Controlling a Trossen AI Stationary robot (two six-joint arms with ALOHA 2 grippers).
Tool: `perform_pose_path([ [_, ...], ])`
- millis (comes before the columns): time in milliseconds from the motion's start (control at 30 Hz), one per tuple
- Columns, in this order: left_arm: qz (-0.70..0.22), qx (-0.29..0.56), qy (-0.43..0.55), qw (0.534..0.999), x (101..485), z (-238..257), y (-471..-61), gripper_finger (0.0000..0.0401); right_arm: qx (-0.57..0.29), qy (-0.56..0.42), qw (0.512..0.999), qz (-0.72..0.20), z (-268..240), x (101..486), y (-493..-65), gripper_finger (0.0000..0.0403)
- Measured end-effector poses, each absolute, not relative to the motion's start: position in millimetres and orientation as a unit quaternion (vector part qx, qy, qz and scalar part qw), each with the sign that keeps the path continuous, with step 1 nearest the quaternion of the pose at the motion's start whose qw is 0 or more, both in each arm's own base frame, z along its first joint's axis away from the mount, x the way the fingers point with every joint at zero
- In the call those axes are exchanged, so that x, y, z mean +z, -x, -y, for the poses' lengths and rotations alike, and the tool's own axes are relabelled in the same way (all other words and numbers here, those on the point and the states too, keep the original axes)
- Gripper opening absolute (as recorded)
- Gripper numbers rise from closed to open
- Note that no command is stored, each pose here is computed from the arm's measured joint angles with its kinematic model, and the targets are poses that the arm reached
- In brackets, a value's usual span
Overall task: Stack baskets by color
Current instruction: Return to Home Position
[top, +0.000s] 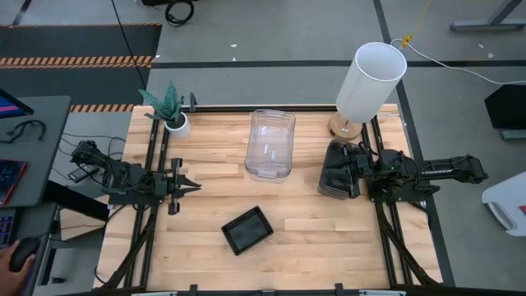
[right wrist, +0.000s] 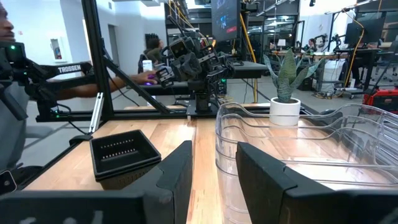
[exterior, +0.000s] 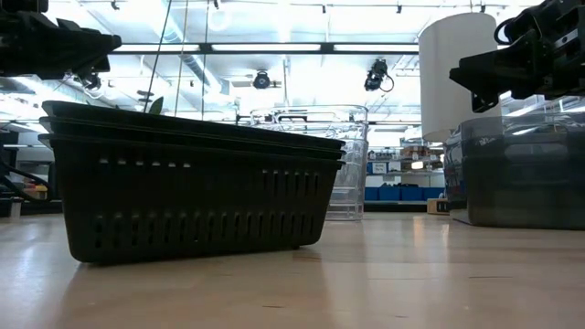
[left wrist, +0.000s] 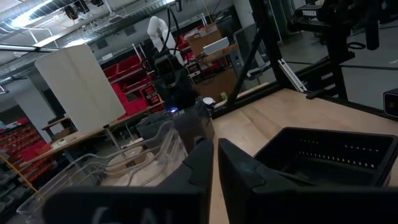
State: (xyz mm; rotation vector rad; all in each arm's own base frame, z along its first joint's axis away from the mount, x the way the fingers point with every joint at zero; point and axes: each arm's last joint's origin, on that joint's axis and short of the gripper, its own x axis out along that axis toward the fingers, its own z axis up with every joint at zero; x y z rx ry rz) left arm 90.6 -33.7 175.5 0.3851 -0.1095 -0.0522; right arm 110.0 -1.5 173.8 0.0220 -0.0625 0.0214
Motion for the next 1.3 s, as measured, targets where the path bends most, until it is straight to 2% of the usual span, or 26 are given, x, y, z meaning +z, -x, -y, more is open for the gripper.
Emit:
perform_pose_path([
  [1300,0.054,-0.026,-0.191,0.98,175.5,33.7,-90.7,0.0034,0.011,-0.011,0.999,0.031,1.5,173.8,-110.0,0.013],
])
